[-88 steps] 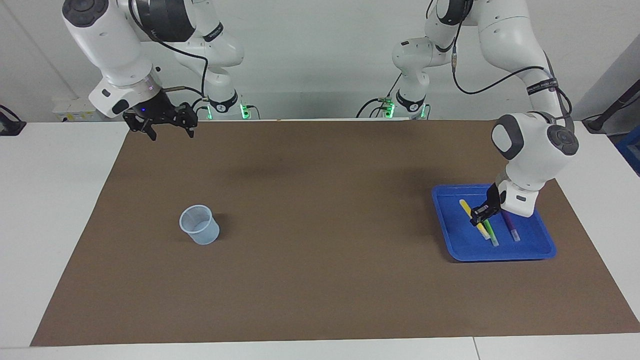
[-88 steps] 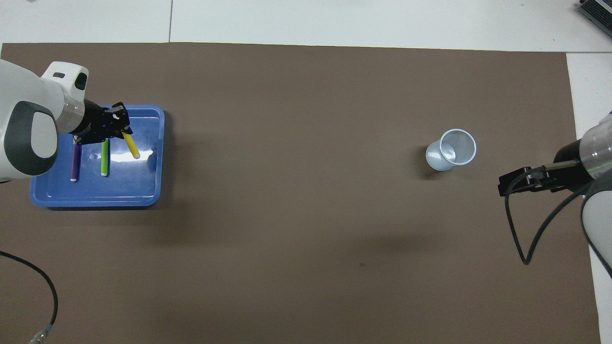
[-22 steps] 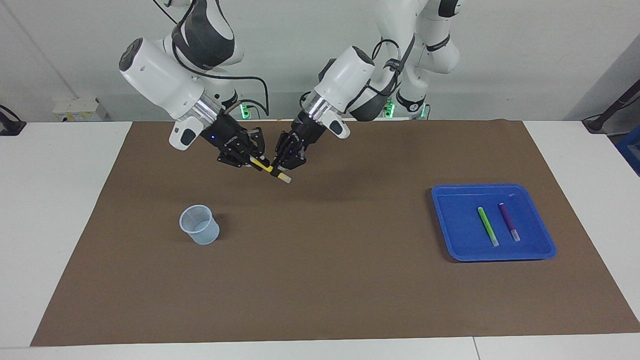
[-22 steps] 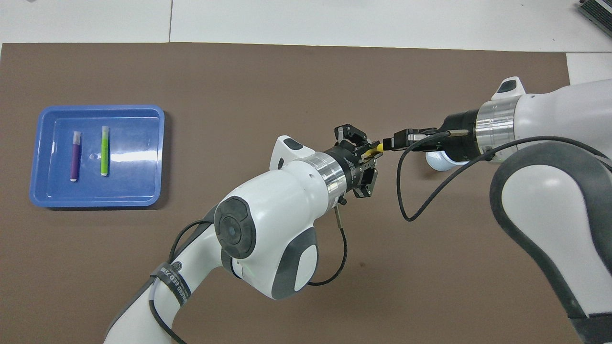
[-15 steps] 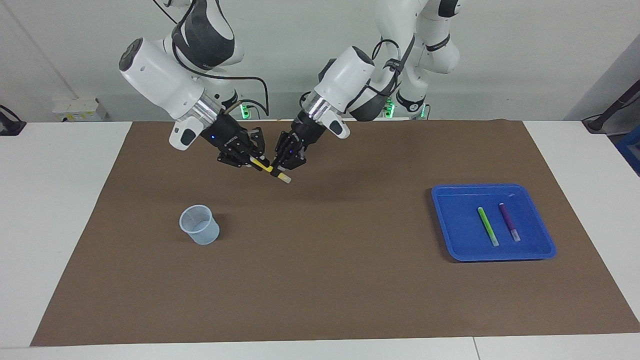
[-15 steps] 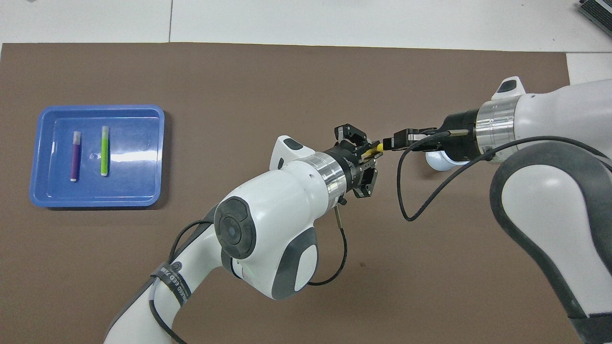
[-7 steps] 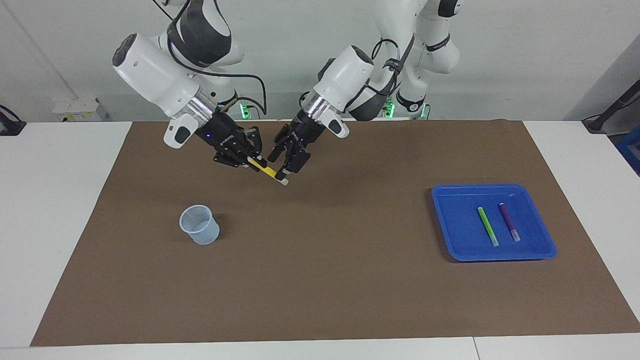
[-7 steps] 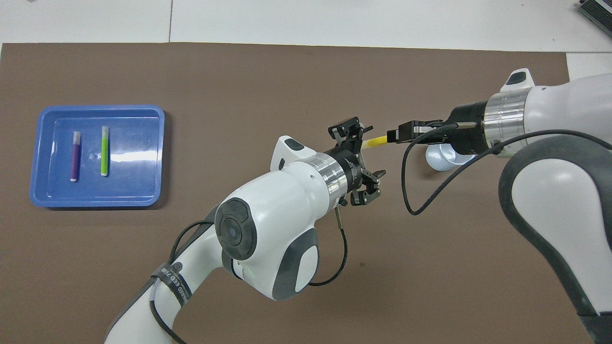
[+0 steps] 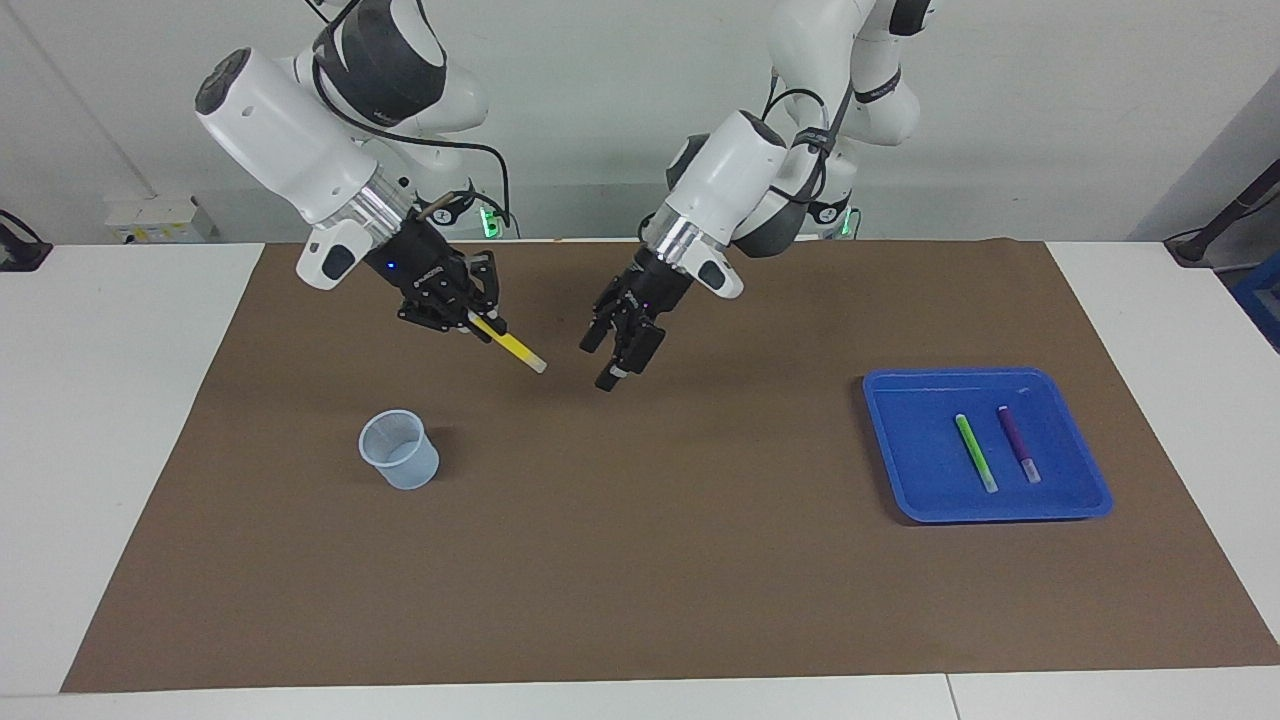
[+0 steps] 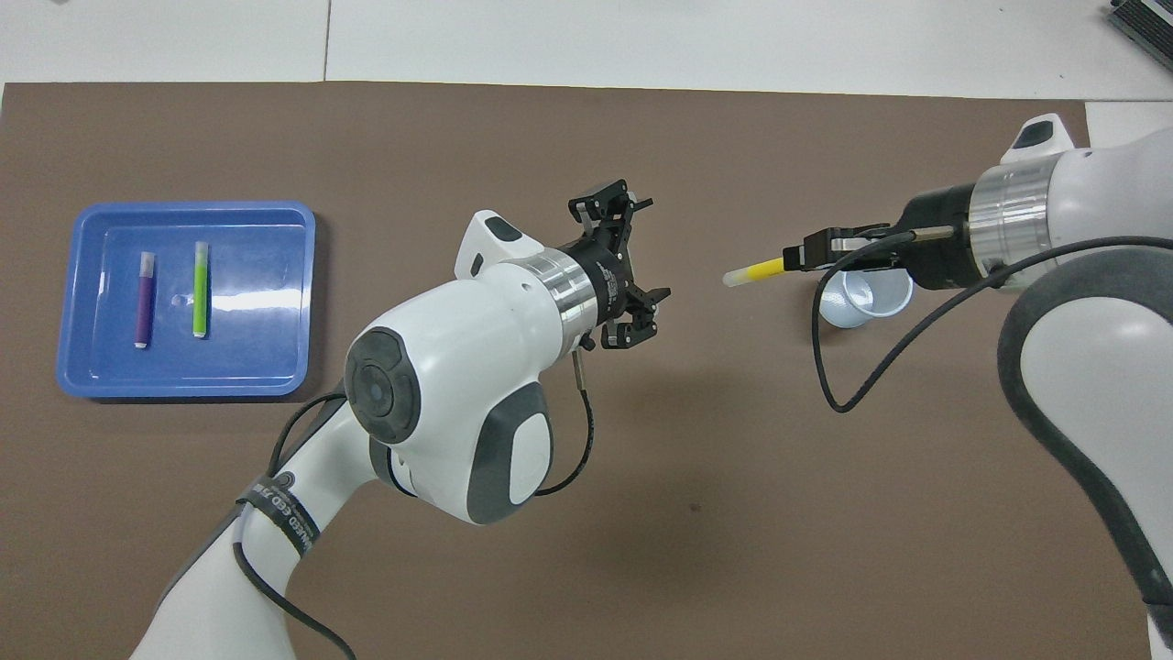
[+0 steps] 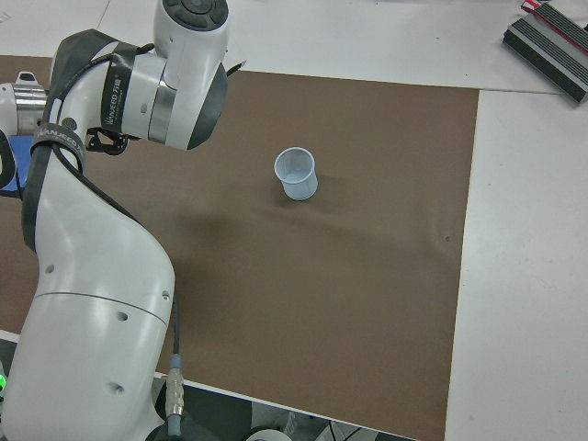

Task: Transfer and insert pens with both arms
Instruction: 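Move the yellow pen over the white cup while the left gripper retracts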

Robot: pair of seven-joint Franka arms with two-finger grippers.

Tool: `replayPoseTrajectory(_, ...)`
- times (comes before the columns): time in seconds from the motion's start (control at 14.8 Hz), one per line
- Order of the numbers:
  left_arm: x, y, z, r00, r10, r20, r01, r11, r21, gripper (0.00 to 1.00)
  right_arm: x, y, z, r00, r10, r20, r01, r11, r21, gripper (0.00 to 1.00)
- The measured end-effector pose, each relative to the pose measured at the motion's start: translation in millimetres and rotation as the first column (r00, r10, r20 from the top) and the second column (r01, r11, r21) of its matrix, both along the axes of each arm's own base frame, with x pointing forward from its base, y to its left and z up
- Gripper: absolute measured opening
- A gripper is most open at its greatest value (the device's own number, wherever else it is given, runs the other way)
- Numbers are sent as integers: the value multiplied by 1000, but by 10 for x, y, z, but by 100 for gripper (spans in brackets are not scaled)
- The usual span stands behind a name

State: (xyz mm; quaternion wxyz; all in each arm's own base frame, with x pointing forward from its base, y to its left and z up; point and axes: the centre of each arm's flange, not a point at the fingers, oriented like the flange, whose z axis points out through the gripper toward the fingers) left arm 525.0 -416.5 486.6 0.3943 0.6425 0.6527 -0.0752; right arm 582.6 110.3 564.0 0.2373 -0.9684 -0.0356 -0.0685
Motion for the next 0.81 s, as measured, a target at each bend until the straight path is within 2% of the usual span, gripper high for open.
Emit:
replayPoseTrajectory(0.34, 239, 374, -128, 988, -152, 35, 145, 978, 153, 100, -3, -443, 7, 1000, 18, -25, -23, 975, -221, 19)
replayPoseTrajectory(0.54, 484, 893, -187, 971, -238, -7, 233, 944, 232, 100, 27, -654, -64, 999, 29, -27, -36, 941, -336, 19)
replayPoseTrajectory(0.81, 726, 1701, -206, 933, -356, -60, 357, 885, 300, 100, 161, -997, -337, 997, 69, -45, -81, 923, -376, 19)
